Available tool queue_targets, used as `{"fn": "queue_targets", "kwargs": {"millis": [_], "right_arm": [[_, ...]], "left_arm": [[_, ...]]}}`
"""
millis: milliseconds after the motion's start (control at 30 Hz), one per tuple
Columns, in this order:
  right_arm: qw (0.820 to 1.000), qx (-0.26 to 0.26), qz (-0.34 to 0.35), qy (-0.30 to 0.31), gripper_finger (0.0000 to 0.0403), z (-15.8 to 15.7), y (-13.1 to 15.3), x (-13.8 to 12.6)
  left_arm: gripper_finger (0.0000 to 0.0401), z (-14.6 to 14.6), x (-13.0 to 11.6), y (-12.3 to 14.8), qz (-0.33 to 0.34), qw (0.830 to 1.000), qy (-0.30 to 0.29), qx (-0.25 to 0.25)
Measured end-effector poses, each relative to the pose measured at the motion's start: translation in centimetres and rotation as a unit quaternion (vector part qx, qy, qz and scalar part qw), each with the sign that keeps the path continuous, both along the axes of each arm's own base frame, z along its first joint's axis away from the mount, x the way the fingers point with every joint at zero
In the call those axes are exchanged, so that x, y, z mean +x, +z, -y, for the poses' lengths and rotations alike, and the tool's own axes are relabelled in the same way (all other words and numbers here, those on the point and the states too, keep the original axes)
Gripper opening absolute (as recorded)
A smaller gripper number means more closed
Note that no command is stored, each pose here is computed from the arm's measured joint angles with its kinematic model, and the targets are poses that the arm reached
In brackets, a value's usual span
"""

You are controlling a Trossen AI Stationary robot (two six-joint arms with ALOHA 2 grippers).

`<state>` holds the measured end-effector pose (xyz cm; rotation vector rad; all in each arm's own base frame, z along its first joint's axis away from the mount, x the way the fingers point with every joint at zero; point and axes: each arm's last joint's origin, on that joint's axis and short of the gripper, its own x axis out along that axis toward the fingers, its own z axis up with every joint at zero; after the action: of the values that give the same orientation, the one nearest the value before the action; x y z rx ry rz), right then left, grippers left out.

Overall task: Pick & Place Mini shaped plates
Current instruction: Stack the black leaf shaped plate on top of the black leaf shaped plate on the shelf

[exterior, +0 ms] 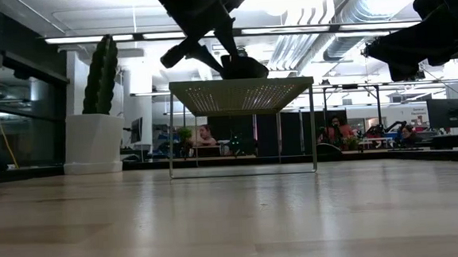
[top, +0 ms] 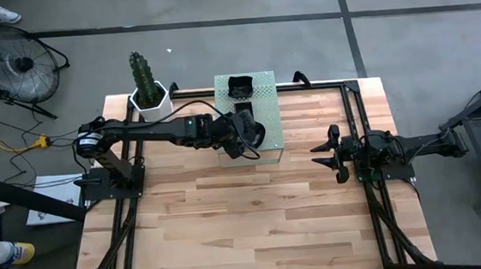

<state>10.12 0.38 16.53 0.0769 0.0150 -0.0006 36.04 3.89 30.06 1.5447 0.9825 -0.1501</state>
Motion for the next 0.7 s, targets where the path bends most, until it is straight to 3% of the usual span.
{"fn": "queue_targets", "kwargs": {"millis": [500,700], "right_arm": [[1.000,0.000,0.000,0.000,0.0140,0.00,-0.02,0.00],[1.000,0.000,0.000,0.000,0.0140,0.00,-0.01,0.00]], "left_arm": [[0.0164,0.04,0.04,0.02,0.003,1.000,-0.006,-0.005],[0.0164,-0.05,0.00,0.04,-0.004,1.000,0.000,0.014]]}}
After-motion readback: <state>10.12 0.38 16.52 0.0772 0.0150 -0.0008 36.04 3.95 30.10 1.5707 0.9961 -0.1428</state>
